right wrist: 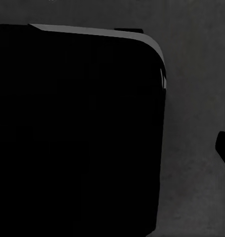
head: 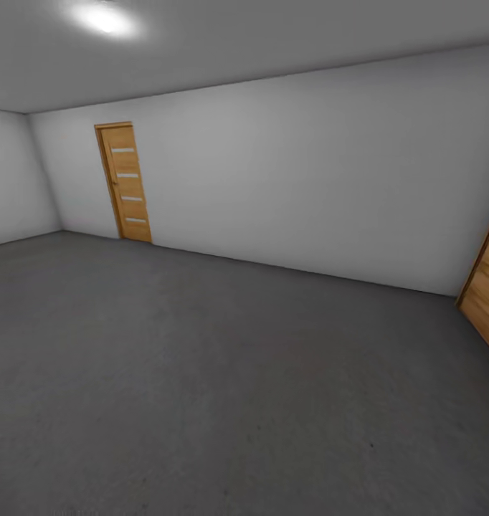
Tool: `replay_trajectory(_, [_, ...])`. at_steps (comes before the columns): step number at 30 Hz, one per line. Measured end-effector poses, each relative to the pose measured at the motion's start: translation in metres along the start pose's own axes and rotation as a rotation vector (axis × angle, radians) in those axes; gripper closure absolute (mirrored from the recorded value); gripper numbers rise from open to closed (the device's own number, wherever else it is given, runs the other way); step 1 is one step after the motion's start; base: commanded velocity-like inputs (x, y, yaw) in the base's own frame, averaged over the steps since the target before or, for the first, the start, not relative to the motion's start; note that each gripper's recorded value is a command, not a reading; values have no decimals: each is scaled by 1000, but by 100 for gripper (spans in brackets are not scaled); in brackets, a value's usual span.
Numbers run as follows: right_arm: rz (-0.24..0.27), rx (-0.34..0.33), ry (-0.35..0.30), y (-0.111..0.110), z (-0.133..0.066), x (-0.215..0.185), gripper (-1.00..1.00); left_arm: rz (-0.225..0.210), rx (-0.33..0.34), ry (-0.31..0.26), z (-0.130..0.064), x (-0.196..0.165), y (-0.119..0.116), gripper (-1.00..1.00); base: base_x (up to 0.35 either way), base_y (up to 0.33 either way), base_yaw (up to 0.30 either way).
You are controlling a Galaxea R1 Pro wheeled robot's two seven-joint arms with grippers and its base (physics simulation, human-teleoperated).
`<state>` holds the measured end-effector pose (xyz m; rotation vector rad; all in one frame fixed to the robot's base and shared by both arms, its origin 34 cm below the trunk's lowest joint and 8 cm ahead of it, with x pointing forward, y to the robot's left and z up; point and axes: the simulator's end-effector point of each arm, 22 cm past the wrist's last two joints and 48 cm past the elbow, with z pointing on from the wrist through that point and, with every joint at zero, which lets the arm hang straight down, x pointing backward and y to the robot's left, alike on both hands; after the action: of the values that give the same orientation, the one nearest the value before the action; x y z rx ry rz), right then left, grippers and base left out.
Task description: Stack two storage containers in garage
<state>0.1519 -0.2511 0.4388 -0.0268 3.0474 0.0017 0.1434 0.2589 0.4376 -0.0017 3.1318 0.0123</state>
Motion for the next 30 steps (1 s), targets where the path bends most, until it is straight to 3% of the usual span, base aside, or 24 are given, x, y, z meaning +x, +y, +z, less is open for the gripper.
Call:
replay_trajectory(9, [-2, 1, 1, -1, 0, 0, -100, -3, 0, -1, 0, 0, 0, -100, 0, 0, 273])
replay_trajectory(30, [-7, -1, 1, 0, 0, 0, -100, -17, 31, 1, 0, 0, -24, -100, 0, 0, 273])
